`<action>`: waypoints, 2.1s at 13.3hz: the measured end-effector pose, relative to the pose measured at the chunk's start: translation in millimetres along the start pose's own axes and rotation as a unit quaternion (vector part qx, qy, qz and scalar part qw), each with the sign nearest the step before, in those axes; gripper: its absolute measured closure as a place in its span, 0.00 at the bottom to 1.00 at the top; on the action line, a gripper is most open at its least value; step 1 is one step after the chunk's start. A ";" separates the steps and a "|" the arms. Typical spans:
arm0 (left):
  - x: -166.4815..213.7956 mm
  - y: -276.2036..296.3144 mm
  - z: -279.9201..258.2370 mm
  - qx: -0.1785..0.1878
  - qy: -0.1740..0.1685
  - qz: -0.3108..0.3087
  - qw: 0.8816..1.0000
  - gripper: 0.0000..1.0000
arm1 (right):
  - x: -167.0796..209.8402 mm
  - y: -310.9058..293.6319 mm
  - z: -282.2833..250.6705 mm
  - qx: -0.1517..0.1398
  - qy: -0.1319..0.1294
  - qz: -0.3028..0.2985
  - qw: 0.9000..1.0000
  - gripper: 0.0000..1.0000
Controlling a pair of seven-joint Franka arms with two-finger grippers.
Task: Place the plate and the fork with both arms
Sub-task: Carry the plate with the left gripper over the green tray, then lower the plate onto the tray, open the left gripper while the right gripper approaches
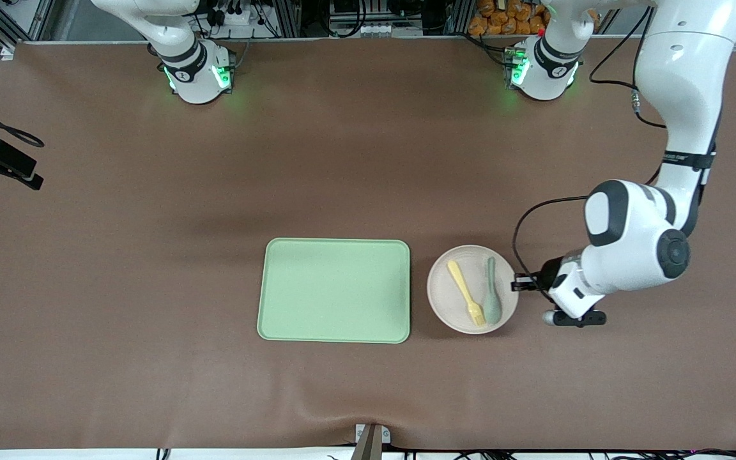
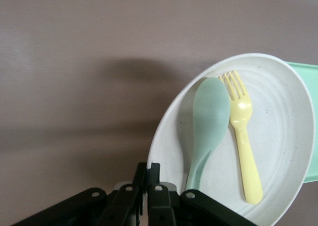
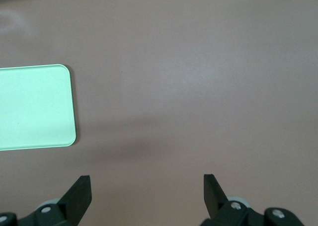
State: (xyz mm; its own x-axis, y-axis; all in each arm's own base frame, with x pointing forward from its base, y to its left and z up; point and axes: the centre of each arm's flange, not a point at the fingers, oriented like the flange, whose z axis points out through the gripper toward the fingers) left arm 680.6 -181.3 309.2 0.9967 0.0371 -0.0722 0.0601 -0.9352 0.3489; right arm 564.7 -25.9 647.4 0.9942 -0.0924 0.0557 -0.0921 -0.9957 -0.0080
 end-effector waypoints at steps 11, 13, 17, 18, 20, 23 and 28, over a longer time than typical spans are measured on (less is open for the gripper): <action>-12.1 125.1 103.1 -0.027 0.024 -0.012 0.999 0.95 | 4.6 4.6 8.9 -0.001 -0.006 0.004 1.000 0.00; -22.0 137.5 122.6 -0.024 0.014 -0.014 1.000 0.95 | 5.3 5.6 10.1 -0.001 -0.007 0.005 1.000 0.00; -29.2 151.5 143.4 -0.028 0.027 -0.017 0.999 0.95 | 8.5 -1.2 21.8 0.000 -0.022 -0.001 1.000 0.00; -27.8 151.3 147.7 -0.032 0.037 -0.018 0.999 0.95 | 10.0 -5.7 25.9 0.000 -0.025 -0.005 1.000 0.00; -26.4 149.3 158.3 -0.036 0.048 -0.020 0.998 0.95 | 14.3 -9.7 36.6 0.001 -0.034 -0.008 0.999 0.00; -28.5 149.6 171.1 -0.036 0.050 -0.020 0.998 0.95 | 23.4 -18.2 60.4 0.003 -0.052 -0.015 0.999 0.00; -33.5 153.4 183.6 -0.034 0.047 -0.016 0.998 0.95 | 34.8 -23.1 83.0 0.008 -0.059 -0.016 0.998 0.00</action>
State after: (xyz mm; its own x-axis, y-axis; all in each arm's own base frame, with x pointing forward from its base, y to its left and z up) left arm 646.4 -390.6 193.5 0.9947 0.1028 0.0027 0.0926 -0.9068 0.4112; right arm 606.1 -5.8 566.7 0.9964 -0.0577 -0.0613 -0.0593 -0.9980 -0.0232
